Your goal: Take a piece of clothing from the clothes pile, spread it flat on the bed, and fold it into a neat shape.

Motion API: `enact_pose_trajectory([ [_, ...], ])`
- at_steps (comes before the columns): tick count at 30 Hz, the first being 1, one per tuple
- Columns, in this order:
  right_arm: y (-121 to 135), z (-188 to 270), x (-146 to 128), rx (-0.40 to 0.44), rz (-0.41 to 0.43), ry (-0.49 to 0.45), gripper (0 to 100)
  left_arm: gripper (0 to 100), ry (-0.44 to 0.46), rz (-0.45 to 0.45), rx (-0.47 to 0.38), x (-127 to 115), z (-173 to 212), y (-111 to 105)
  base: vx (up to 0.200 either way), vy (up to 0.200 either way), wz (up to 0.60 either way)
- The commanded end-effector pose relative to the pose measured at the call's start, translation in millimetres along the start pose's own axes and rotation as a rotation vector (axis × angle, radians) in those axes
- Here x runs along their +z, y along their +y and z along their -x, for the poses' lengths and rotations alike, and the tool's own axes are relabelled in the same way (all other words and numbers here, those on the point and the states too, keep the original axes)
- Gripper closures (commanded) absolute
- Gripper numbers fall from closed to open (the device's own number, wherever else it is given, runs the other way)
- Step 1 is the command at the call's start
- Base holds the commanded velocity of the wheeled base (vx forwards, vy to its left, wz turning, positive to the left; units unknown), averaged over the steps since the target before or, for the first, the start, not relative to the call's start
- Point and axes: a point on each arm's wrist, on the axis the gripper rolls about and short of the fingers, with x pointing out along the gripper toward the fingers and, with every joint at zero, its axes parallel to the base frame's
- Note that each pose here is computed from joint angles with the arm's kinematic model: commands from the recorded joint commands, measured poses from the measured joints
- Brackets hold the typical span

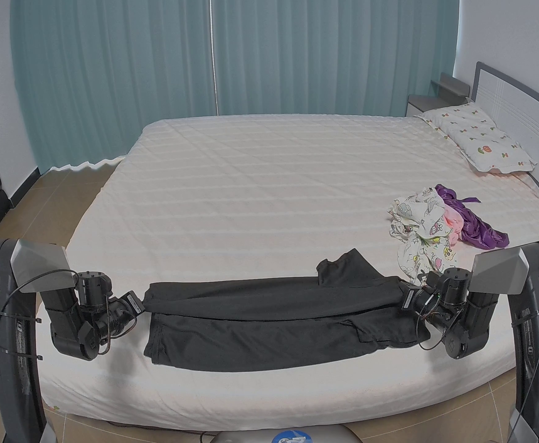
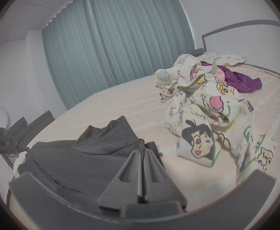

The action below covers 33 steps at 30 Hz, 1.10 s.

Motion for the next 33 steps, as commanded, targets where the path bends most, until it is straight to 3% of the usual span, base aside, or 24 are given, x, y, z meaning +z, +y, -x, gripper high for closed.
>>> enact_pose_trajectory([
  [1,-1.2,1.8,-8.1,-0.006,0.0,0.02,100,0,0.037,-0.002,0.024,-10.3,1.6,5.3,0.0,0.0,0.0],
  [2,-1.2,1.5,-7.8,-0.007,0.0,0.018,100,0,0.043,-0.008,0.024,-11.4,2.6,5.2,0.0,0.0,0.0],
  [3,-1.1,0.9,-7.3,-0.008,0.0,0.015,0,0,0.045,-0.016,0.026,-11.8,3.8,5.9,0.0,0.0,0.0],
  [7,-4.9,1.7,1.6,-0.018,-0.005,-0.012,0,0,0.044,-0.029,0.031,-14.3,8.0,7.2,0.0,0.0,0.0],
  [12,-15.8,11.0,37.4,-0.036,-0.033,-0.1,0,0,0.012,-0.002,0.027,-3.3,23.0,3.9,0.0,0.0,0.0],
  [17,-25.9,19.7,64.7,-0.054,-0.062,-0.155,0,0,-0.076,0.131,-0.001,25.9,39.8,-4.0,0.0,0.0,0.0],
  [21,-12.2,16.1,85.2,-0.017,-0.169,-0.15,0,0,-0.11,0.264,-0.04,55.5,51.4,-20.2,0.0,0.0,0.0],
  [23,7.7,8.1,92.2,0.025,-0.239,-0.117,0,0,-0.101,0.386,-0.06,70.7,51.3,-34.0,0.0,0.0,0.0],
  [27,31.2,-11.6,96.6,0.037,-0.334,0.019,0,0,0.016,0.571,-0.075,76.2,40.2,-66.1,0.0,0.0,0.0],
  [31,38.4,-31.5,85.3,0.034,-0.378,0.103,0,0,0.072,0.59,-0.075,66.7,29.5,-72.6,0.0,0.0,0.0],
  [33,34.8,-39.4,80.3,0.051,-0.34,0.133,0,0,0.079,0.577,-0.061,59.0,21.7,-67.3,0.0,0.0,0.0],
])
